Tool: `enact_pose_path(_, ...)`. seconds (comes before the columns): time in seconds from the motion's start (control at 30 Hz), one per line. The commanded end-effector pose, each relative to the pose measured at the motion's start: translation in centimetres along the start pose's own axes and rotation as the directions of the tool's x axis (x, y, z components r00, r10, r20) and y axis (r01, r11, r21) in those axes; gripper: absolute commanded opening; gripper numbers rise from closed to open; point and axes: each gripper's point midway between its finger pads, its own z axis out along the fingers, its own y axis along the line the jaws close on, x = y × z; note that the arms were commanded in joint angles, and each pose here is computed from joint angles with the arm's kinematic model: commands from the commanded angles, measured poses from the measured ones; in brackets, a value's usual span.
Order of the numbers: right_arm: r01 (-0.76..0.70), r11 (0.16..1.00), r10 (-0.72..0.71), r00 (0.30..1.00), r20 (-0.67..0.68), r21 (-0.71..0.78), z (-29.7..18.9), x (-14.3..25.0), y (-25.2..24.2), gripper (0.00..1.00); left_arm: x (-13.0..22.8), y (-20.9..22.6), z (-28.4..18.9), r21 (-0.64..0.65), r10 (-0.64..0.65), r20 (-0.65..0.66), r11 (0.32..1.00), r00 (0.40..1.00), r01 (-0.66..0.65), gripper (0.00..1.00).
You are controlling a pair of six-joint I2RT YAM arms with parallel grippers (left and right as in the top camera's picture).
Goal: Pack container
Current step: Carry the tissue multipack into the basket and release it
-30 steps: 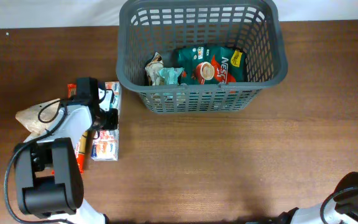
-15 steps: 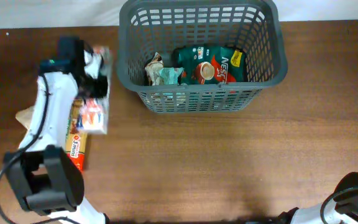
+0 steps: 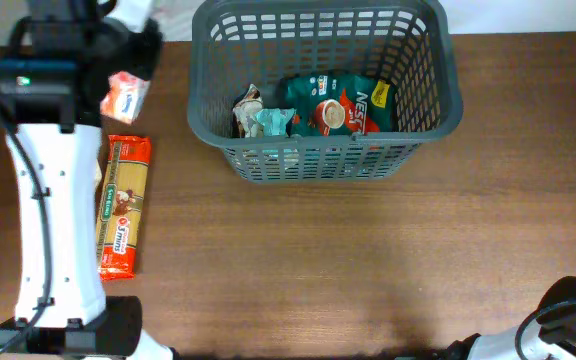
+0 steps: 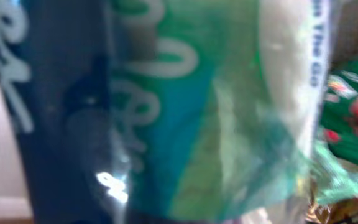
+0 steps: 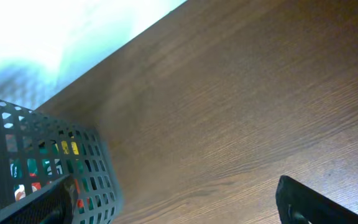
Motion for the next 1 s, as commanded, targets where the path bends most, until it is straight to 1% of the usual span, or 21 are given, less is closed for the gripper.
enact_pose_path(0.0, -0.007, 1.000, 0.007, 1.000, 0.007, -0.008, -0.2, -0.1, 0.2, 0.99, -5.1, -7.5, -1.8, 0.120, 0.448, 0.238, 0.867, 0.862, -0.484, 0.02)
enact_pose_path(0.07, -0.007, 1.000, 0.007, 1.000, 0.007, -0.008, -0.2, -0.1, 0.2, 0.99, -6.5, -10.6, -1.7, 0.134, 0.514, 0.303, 0.810, 0.802, -0.570, 0.02)
enact_pose_path(0.17, -0.007, 1.000, 0.007, 1.000, 0.007, -0.008, -0.2, -0.1, 0.2, 0.99, -7.8, -14.2, -0.8, 0.152, 0.556, 0.360, 0.757, 0.749, -0.635, 0.02)
enact_pose_path(0.27, -0.007, 1.000, 0.007, 1.000, 0.007, -0.009, -0.2, -0.1, 0.2, 0.99, -7.8, -17.6, 1.3, 0.181, 0.615, 0.391, 0.678, 0.685, -0.713, 0.02)
enact_pose_path(0.33, -0.007, 1.000, 0.007, 1.000, 0.007, -0.009, -0.2, -0.1, 0.2, 0.99, -7.2, -19.7, 3.2, 0.214, 0.645, 0.397, 0.627, 0.653, -0.749, 0.02)
enact_pose_path(0.47, -0.007, 1.000, 0.007, 1.000, 0.007, -0.008, -0.2, -0.1, 0.2, 0.99, -5.1, -22.4, 7.7, 0.284, 0.677, 0.380, 0.563, 0.630, -0.776, 0.01)
enact_pose_path(0.5, -0.007, 1.000, 0.007, 1.000, 0.007, -0.008, -0.2, -0.1, 0.2, 0.99, -3.9, -23.4, 10.1, 0.320, 0.681, 0.365, 0.549, 0.635, -0.772, 0.02)
enact_pose_path(0.67, -0.007, 1.000, 0.007, 1.000, 0.007, -0.008, -0.2, -0.1, 0.2, 0.99, -0.6, -25.7, 14.8, 0.409, 0.687, 0.324, 0.518, 0.650, -0.751, 0.02)
enact_pose_path(0.8, -0.007, 1.000, 0.007, 1.000, 0.007, -0.008, -0.2, -0.1, 0.2, 0.99, 1.0, -26.5, 16.5, 0.461, 0.664, 0.274, 0.544, 0.696, -0.701, 0.25)
enact_pose_path(0.87, -0.007, 1.000, 0.007, 1.000, 0.007, -0.009, -0.2, -0.1, 0.2, 0.99, 0.9, -26.0, 16.6, 0.457, 0.648, 0.235, 0.584, 0.724, -0.671, 0.27)
enact_pose_path(0.9, -0.007, 1.000, 0.007, 1.000, 0.007, -0.008, -0.2, -0.1, 0.2, 0.99, 0.5, -25.4, 16.4, 0.443, 0.635, 0.206, 0.618, 0.745, -0.649, 0.27)
enact_pose_path(0.93, -0.007, 1.000, 0.007, 1.000, 0.007, -0.008, -0.2, -0.1, 0.2, 0.99, 0.0, -24.6, 16.2, 0.423, 0.611, 0.173, 0.662, 0.772, -0.619, 0.32)
enact_pose_path(0.97, -0.007, 1.000, 0.007, 1.000, 0.007, -0.008, -0.2, -0.1, 0.2, 0.99, -1.0, -23.5, 15.7, 0.390, 0.567, 0.133, 0.724, 0.813, -0.568, 0.42)
